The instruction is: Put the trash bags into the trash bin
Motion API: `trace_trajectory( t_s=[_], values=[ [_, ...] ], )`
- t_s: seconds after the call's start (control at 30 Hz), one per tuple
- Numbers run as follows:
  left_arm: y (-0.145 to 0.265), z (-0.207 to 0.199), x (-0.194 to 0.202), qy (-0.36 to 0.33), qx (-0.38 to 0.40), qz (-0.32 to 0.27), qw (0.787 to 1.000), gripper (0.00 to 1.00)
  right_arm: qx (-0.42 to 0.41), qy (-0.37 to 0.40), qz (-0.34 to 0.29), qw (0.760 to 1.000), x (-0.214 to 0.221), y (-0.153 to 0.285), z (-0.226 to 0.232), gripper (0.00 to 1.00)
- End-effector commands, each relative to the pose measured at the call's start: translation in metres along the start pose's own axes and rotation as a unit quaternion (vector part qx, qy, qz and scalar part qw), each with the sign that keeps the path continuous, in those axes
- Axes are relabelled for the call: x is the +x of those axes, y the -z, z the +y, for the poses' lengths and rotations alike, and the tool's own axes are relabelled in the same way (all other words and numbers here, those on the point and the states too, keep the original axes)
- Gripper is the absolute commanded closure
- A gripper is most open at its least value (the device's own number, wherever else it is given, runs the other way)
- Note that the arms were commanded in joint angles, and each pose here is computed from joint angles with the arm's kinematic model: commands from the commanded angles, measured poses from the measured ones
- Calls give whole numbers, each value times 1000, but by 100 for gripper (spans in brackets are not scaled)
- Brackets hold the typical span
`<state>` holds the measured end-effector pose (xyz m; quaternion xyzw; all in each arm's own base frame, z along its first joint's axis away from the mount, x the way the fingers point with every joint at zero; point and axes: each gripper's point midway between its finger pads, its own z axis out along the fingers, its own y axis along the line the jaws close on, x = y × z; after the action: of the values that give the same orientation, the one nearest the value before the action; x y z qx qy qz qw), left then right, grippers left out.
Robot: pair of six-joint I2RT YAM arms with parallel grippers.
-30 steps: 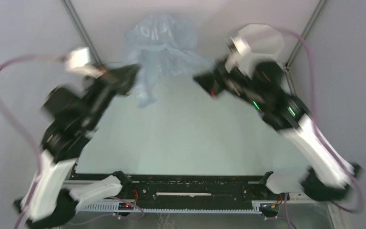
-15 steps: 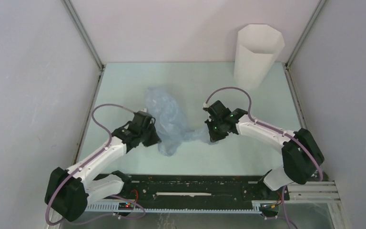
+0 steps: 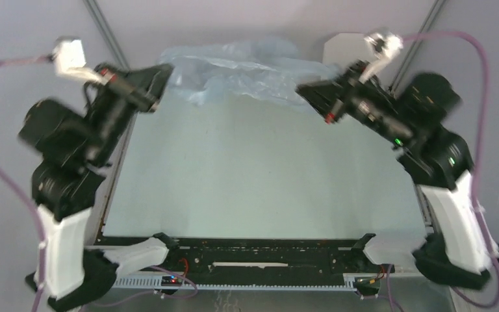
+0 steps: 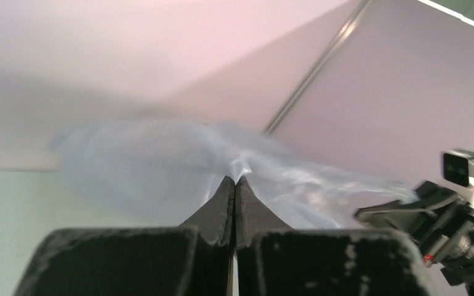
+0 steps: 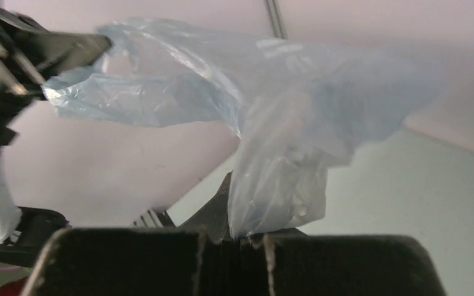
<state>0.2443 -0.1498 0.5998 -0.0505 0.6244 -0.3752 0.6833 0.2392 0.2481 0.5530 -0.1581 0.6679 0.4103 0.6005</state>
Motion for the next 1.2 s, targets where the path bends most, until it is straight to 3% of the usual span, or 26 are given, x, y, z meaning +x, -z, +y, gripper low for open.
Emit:
trace_trajectory(
  t_s=[0.0, 0.1, 0.2, 0.27, 0.33, 0.47, 0.63, 0.7, 0.73, 0.8, 0.87, 0.97, 1.03, 1.1, 1.17],
  values=[
    [8, 88, 112, -28, -127, 121, 984, 100, 51, -17, 105, 993, 109, -1, -54, 100],
    [29, 146, 238, -14, -159, 252, 954, 100, 100, -71, 237, 964, 254, 24, -107, 100],
    [80, 205, 350, 32, -226, 366, 902, 100, 127, -118, 342, 923, 360, 60, -128, 100],
    [103, 219, 390, 62, -232, 395, 886, 100, 145, -132, 376, 906, 393, 76, -134, 100],
    [106, 221, 394, 78, -232, 386, 890, 100, 143, -136, 370, 908, 388, 72, -132, 100],
    [50, 188, 321, 51, -192, 322, 926, 100, 123, -105, 298, 941, 306, 30, -127, 100],
    [-38, 86, 141, -4, -92, 197, 976, 100, 96, -45, 192, 976, 129, -30, -99, 100],
    [-46, 36, 60, -17, -43, 121, 992, 100, 80, -13, 136, 987, 55, -33, -71, 100],
    [-43, 13, 26, -22, -15, 84, 996, 100, 55, 9, 73, 996, 1, -20, -43, 100],
    [-25, -20, -23, -39, 26, 13, 999, 100, 29, 33, 36, 998, -27, -7, -19, 100],
    [-12, -25, -32, -61, 35, -26, 997, 100, 20, 63, 31, 997, -19, 1, -9, 100],
    [-7, 36, 41, -33, -33, -1, 999, 100, 22, 67, 53, 996, 61, -2, -35, 95],
    [1, 105, 143, -2, -113, 82, 990, 100, 55, 28, 105, 993, 151, 0, -77, 94],
    [27, 168, 260, 18, -180, 210, 961, 100, 95, -31, 203, 974, 251, 13, -118, 100],
    [67, 207, 351, 55, -221, 318, 920, 100, 122, -79, 312, 939, 331, 36, -137, 100]
  ],
)
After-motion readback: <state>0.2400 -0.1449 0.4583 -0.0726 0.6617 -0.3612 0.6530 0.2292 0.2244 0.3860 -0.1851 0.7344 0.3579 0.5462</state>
